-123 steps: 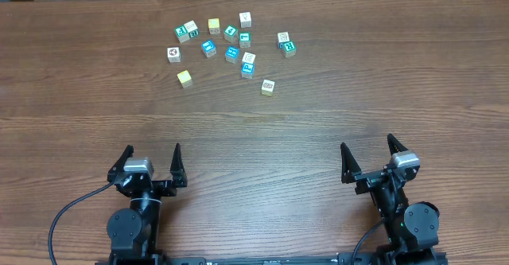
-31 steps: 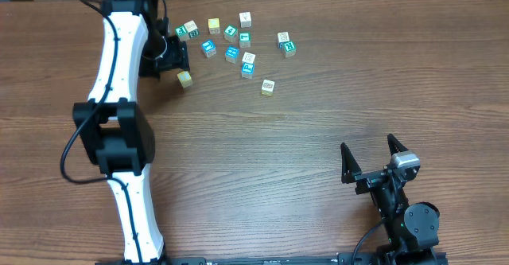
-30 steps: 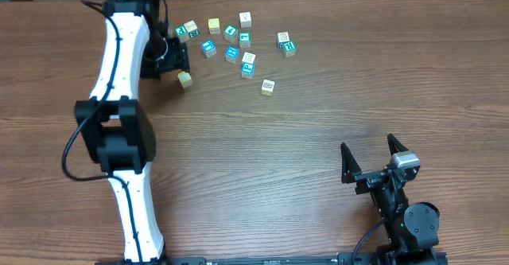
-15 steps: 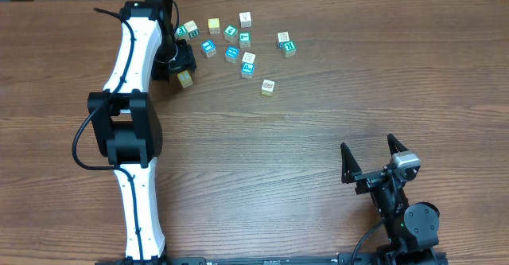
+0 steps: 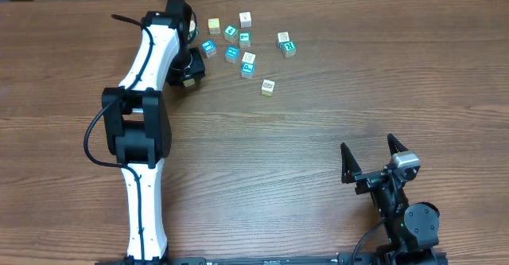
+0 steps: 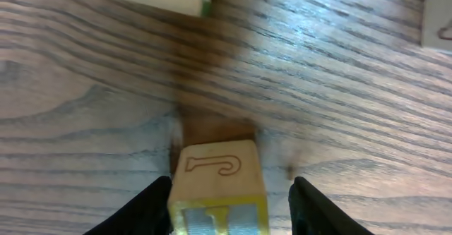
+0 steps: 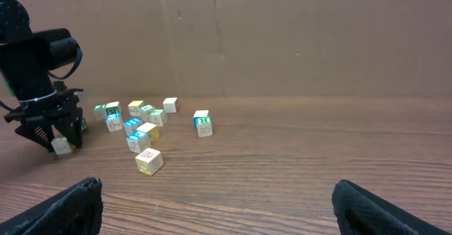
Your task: Form a horizontal line
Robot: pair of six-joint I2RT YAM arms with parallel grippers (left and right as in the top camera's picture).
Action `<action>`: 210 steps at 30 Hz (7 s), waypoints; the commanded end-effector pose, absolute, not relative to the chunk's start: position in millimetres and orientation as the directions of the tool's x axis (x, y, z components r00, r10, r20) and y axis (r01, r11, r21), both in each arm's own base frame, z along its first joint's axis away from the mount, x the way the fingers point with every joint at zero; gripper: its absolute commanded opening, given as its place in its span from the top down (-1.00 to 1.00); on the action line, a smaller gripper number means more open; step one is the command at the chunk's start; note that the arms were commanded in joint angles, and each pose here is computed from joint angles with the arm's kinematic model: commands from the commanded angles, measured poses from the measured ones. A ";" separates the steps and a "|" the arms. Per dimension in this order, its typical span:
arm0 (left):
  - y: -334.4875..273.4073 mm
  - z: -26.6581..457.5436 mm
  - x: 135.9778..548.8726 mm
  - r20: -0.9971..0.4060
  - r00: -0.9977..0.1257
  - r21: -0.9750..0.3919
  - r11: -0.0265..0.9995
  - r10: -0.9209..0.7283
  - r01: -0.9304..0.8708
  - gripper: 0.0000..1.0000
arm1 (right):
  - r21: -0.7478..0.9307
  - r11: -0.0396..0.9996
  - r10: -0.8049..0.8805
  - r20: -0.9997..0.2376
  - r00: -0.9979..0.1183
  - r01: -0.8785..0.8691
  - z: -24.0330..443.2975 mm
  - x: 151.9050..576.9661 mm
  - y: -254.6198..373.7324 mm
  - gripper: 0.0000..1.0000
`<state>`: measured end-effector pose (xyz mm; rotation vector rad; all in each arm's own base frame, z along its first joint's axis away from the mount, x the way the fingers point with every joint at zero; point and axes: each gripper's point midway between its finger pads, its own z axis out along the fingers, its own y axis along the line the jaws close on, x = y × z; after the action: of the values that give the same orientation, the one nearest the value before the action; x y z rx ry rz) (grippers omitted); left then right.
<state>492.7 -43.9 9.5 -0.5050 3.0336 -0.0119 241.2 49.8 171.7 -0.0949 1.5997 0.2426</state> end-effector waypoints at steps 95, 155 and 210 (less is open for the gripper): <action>-189.9 68.9 364.3 -0.048 -0.978 0.073 0.976 -0.201 -0.204 0.61 | 0.093 0.975 0.086 -0.995 -0.043 -0.203 169.6 241.7 48.1 -1.00; -167.9 24.3 389.1 -0.090 -0.986 0.092 0.985 -0.139 -0.147 0.78 | 0.092 0.975 0.085 -0.995 -0.043 -0.203 169.6 241.7 48.1 -1.00; -174.8 13.9 381.4 -0.051 -0.995 0.051 0.995 -0.086 -0.089 0.54 | 0.093 0.975 0.086 -0.995 -0.043 -0.203 169.6 241.7 48.1 -1.00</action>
<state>389.8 -179.0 24.0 -0.1646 3.0484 0.0627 241.2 49.8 171.5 -0.0947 1.6005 0.2428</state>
